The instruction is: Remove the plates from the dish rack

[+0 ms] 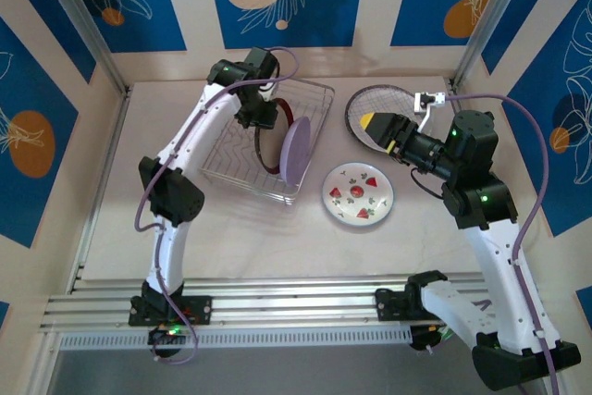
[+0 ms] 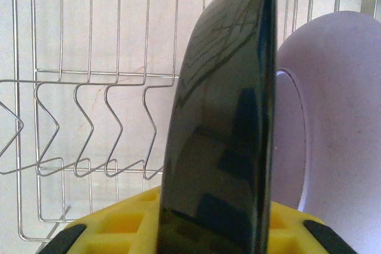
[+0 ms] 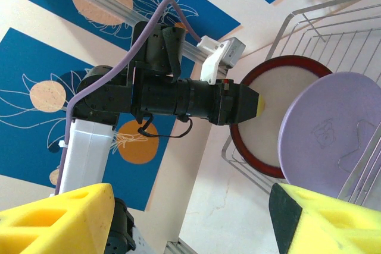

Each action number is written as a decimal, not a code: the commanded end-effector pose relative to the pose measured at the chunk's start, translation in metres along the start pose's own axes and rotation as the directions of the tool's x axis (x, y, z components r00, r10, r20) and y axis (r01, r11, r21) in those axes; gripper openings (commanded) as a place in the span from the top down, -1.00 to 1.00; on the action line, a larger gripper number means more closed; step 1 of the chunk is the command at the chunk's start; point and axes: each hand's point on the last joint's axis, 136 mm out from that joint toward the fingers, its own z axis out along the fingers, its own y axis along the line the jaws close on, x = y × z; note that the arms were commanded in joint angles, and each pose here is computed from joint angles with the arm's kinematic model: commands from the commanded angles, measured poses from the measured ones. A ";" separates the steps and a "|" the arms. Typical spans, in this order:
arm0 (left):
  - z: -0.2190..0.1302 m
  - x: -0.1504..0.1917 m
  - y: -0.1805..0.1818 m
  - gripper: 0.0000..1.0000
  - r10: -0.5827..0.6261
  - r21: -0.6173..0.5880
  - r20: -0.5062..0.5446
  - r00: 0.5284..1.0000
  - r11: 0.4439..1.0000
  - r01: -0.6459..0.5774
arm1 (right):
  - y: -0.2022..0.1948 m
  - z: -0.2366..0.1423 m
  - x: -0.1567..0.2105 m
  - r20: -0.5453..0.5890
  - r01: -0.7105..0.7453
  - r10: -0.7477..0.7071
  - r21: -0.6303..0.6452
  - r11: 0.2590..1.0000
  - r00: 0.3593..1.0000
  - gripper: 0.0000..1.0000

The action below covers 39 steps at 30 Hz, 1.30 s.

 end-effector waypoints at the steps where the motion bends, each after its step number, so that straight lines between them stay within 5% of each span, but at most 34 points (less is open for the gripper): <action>1: -0.060 -0.018 -0.003 0.91 -0.013 0.012 0.159 0.987 1.000 0.012 | 0.004 -0.001 0.001 0.005 0.003 -0.003 -0.020 1.000 1.000 -0.41; 12: -0.117 -0.018 0.023 0.95 -0.023 -0.092 0.278 0.960 0.994 0.051 | 0.012 -0.003 -0.002 0.009 0.006 -0.006 -0.040 0.999 1.000 -0.41; 22: -0.178 -0.017 0.033 0.95 -0.089 -0.060 0.423 0.902 0.990 0.126 | 0.013 -0.001 0.000 -0.002 0.003 -0.003 -0.046 0.999 1.000 -0.41; 29: -0.226 -0.023 0.021 0.94 -0.204 0.111 0.532 0.822 0.979 0.170 | 0.007 0.009 0.007 -0.054 -0.052 0.049 -0.054 0.997 0.997 -0.50; 39: -0.262 -0.044 -0.017 0.92 -0.403 0.438 0.530 0.746 0.883 0.166 | -0.013 0.046 0.017 -0.182 -0.186 0.179 -0.021 0.982 0.967 -0.55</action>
